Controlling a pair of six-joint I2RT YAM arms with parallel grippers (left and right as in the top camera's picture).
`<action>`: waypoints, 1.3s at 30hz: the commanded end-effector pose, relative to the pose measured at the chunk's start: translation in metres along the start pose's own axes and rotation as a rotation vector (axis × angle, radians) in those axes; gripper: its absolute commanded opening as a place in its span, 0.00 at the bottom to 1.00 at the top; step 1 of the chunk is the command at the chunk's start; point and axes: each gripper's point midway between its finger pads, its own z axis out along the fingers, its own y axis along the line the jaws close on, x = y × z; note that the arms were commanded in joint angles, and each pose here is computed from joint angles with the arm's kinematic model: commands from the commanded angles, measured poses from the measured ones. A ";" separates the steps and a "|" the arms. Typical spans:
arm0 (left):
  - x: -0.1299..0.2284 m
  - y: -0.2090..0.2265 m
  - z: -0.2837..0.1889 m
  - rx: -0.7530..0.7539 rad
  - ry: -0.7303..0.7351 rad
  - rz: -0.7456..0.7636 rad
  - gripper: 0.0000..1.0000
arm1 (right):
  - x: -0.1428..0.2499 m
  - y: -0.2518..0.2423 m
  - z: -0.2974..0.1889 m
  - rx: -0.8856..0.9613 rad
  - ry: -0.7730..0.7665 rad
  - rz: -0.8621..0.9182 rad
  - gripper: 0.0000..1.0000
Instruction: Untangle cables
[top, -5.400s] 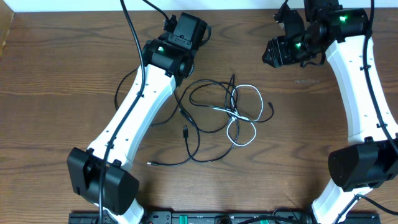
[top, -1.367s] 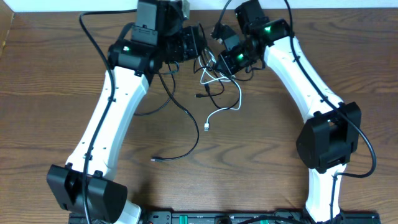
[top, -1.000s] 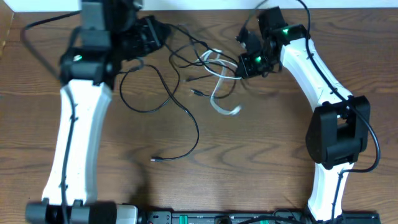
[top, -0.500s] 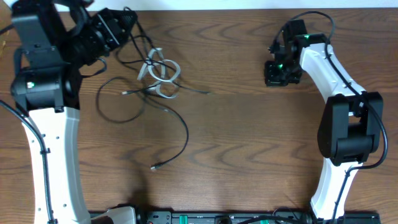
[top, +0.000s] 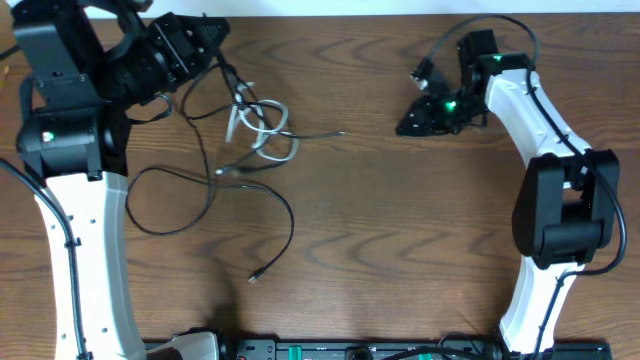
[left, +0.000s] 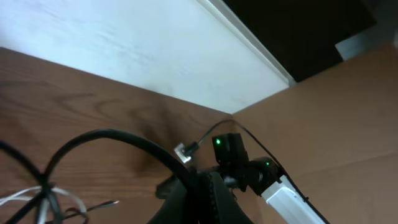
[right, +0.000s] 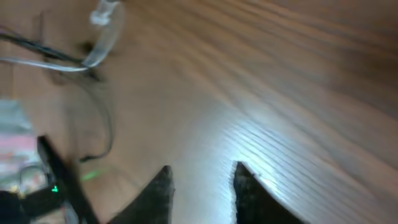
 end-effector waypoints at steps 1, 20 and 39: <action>0.002 -0.007 0.008 0.006 0.006 -0.002 0.07 | -0.027 0.082 -0.039 -0.100 -0.129 -0.249 0.47; 0.037 0.020 0.073 -0.024 0.166 -0.150 0.07 | -0.030 0.137 -0.040 -0.048 -0.166 -0.314 0.73; 0.071 -0.015 0.089 0.090 0.262 0.103 0.07 | -0.058 0.164 -0.009 -0.040 -0.248 -0.037 0.57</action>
